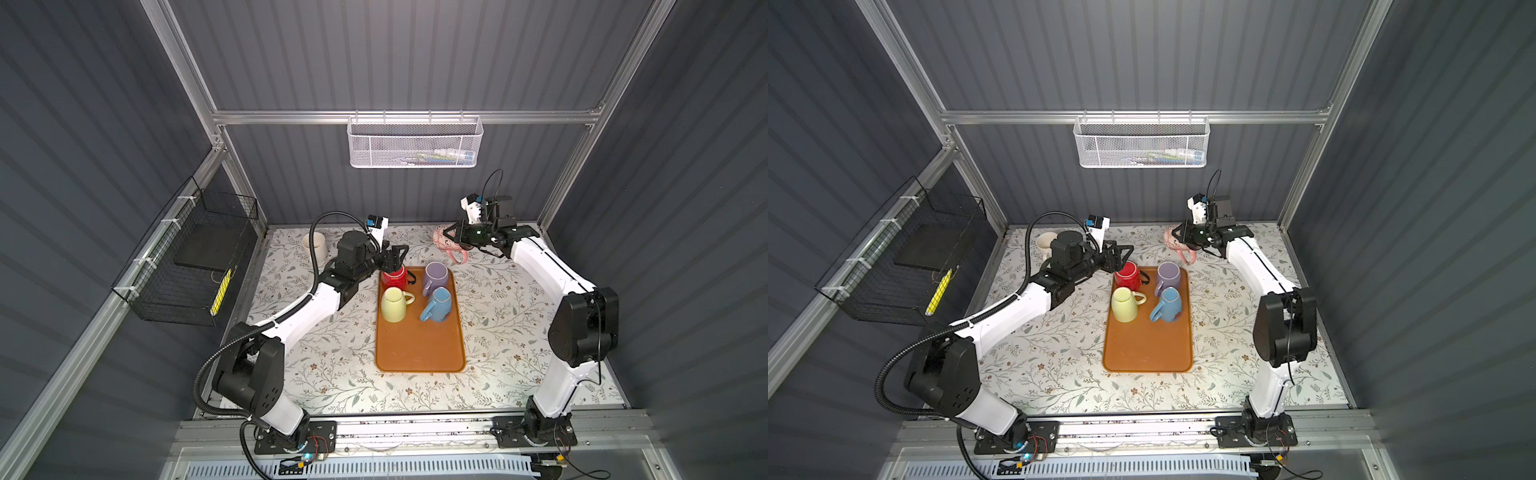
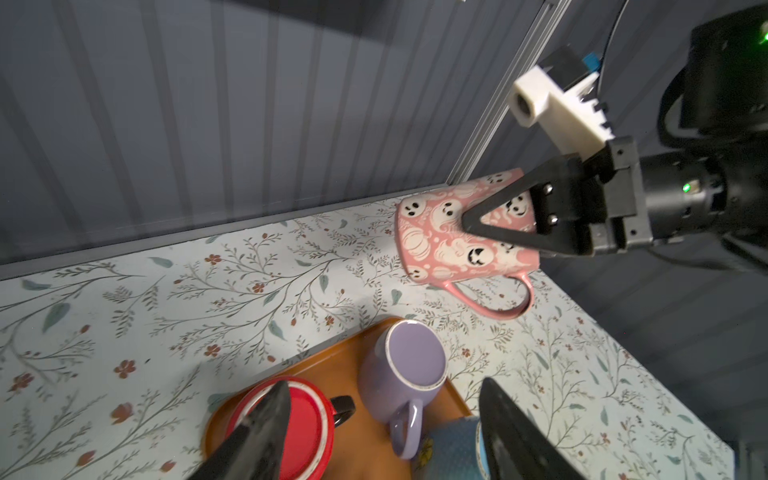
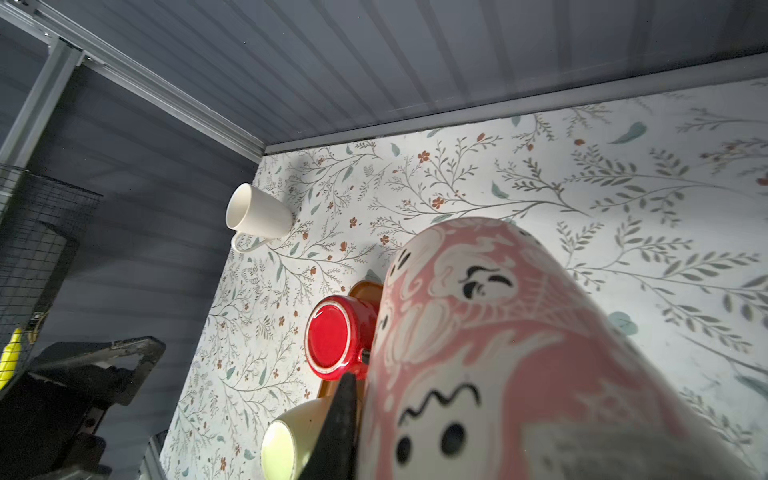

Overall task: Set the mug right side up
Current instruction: 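Carry the pink mug off the tray with the right gripper while the left withdraws, then lower the pink mug upright onto the table beside the tray with the right gripper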

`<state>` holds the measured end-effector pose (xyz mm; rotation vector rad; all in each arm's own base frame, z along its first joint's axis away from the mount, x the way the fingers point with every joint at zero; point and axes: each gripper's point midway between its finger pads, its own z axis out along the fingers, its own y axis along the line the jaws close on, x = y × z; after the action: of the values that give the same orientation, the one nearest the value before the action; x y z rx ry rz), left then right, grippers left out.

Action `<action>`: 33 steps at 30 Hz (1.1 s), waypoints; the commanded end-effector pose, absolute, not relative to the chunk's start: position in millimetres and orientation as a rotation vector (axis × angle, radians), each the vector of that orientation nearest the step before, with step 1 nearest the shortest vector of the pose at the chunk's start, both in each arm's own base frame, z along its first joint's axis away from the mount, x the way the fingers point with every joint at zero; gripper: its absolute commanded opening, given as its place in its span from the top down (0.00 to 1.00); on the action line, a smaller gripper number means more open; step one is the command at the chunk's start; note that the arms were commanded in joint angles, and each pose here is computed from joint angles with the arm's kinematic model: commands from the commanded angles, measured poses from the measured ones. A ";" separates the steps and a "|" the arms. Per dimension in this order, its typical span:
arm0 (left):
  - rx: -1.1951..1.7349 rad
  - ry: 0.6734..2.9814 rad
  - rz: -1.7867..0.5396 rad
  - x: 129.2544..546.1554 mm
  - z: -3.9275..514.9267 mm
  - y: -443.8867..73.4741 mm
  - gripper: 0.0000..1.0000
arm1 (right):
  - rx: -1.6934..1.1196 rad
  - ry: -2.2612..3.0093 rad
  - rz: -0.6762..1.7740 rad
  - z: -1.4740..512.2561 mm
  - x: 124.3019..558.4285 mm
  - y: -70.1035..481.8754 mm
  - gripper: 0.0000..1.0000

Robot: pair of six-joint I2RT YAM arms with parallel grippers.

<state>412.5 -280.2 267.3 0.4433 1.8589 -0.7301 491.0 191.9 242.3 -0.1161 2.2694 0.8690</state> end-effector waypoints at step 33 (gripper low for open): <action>0.623 2.004 -0.461 359.6 271.7 -241.4 0.30 | -0.138 2.585 0.107 195.0 532.3 85.7 1.00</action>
<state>367.3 -248.9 265.4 0.6159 2.0000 -0.4947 520.0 94.4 165.9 -0.1259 2.6672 0.1705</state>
